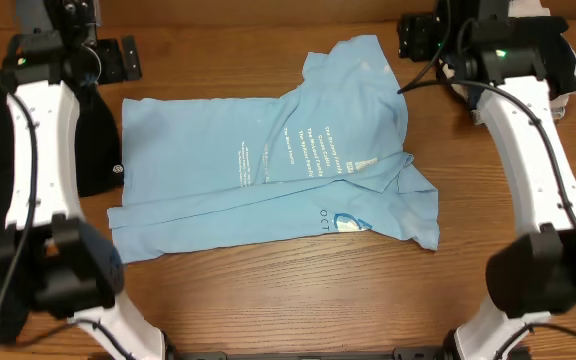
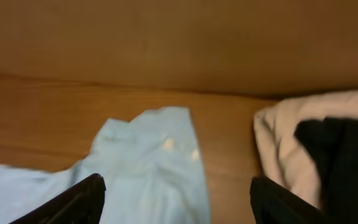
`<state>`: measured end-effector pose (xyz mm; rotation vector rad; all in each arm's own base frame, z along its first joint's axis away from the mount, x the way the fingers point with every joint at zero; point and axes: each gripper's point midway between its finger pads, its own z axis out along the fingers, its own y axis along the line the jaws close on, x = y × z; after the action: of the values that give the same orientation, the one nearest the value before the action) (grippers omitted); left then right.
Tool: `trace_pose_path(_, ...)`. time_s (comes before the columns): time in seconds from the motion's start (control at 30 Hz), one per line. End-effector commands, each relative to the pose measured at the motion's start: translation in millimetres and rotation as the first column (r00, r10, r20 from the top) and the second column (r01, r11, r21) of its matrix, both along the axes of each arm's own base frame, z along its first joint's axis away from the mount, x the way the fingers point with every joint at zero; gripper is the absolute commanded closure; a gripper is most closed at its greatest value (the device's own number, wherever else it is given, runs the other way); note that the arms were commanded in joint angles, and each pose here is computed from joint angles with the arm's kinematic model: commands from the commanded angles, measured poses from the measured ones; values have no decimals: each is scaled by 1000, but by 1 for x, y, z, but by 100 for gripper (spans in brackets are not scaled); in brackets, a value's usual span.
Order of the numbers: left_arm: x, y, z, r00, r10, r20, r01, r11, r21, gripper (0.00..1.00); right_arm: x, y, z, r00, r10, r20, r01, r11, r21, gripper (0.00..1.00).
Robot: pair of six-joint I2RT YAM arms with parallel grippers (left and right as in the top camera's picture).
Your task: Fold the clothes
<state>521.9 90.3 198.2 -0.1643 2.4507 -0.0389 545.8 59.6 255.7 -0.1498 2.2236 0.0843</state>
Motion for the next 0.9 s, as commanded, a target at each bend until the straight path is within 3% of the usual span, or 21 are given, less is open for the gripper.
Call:
trace_pose_path(0.0, 10, 8, -41, 996, -15, -83, 19, 999, 41, 0, 20, -9, -36, 1000, 6, -30, -9, 994, -111, 21)
trace_pose_path(0.1, 15, 9, -73, 990, -37, -135, 45, 997, 61, 2, 36, -6, -71, 998, 17, -57, -23, 994, -111, 21)
trace_pose_path(0.27, 22, 2, -112, 982, -53, -182, 63, 997, 51, 14, 50, 6, -114, 995, 45, -92, -51, 997, -65, 21)
trace_pose_path(0.57, 19, -2, -174, 958, -16, -288, 31, 998, 48, 17, 66, 20, -161, 993, 69, -101, -76, 995, -62, 21)
trace_pose_path(0.77, 25, 4, -174, 965, 3, -263, 10, 999, 49, 36, 80, 26, -166, 995, 90, -46, -91, 995, -43, 21)
trace_pose_path(0.87, 25, 5, -175, 965, 3, -261, 11, 999, 50, 55, 87, 29, -174, 996, 92, -23, -93, 995, -41, 22)
